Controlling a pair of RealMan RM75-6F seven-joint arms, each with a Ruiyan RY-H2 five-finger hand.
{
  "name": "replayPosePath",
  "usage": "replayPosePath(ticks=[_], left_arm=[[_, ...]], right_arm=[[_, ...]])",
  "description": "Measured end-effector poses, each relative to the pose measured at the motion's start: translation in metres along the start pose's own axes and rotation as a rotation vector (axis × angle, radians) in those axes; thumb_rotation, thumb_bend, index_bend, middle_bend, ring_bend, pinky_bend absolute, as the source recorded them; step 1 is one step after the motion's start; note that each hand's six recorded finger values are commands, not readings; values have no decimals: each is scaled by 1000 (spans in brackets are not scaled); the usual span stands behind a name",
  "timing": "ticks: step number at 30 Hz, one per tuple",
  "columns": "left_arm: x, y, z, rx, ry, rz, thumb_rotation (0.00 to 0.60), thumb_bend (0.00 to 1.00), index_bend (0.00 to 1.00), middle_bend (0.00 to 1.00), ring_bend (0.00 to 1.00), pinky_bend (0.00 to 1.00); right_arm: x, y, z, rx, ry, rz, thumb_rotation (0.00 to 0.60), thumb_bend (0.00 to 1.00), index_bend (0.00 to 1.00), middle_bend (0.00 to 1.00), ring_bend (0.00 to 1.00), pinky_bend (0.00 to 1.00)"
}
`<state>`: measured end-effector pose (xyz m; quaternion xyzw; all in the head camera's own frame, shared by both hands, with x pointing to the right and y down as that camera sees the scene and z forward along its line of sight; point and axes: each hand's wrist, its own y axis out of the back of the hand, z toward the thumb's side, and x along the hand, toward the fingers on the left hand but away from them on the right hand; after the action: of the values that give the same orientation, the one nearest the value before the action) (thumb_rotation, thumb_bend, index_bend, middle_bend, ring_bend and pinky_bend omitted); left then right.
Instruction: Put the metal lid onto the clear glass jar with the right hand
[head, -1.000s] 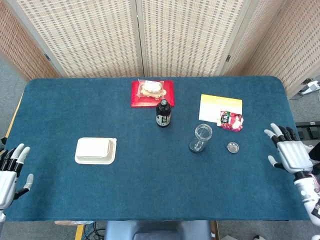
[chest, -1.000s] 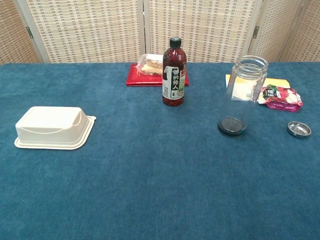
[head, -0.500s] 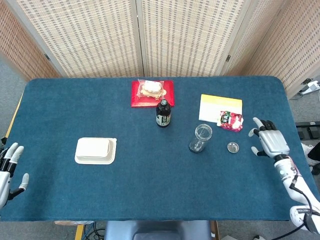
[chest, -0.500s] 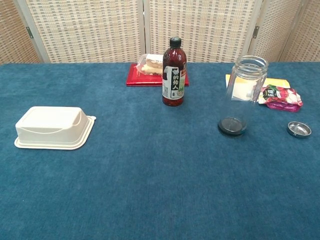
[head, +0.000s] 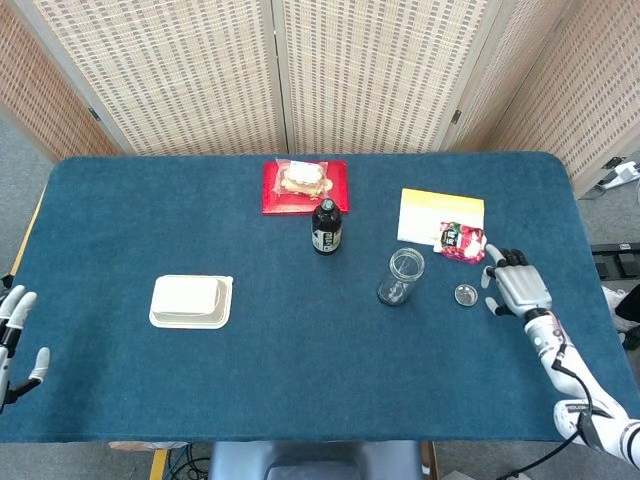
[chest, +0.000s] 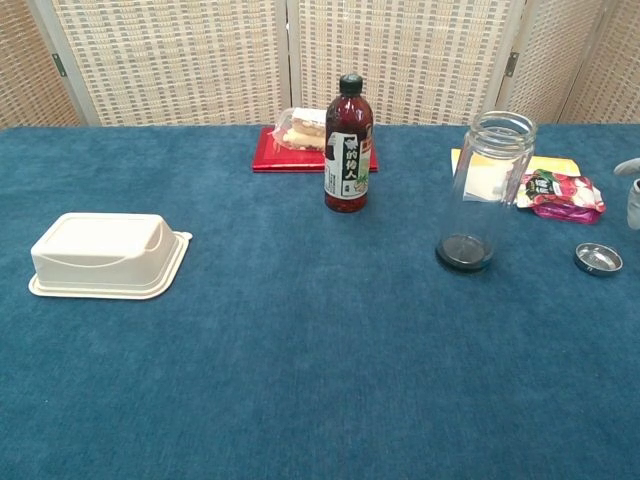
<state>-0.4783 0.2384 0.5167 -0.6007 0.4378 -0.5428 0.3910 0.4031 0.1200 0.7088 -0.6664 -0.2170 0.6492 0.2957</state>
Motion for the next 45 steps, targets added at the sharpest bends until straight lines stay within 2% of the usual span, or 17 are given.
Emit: replayPosePath(ticks=[21,45], left_arm=[[-1,5,-1,-18,-11,17,600,425,0,0,0,11],[-4,12,-2,-43,-47,51,600,425,0,0,0,11]], right_arm=[[-21,-15,11,9,15,35,600,391,489,0,0,0],[-38,-20,30,28,54,41,600,390,637,29,0,0]])
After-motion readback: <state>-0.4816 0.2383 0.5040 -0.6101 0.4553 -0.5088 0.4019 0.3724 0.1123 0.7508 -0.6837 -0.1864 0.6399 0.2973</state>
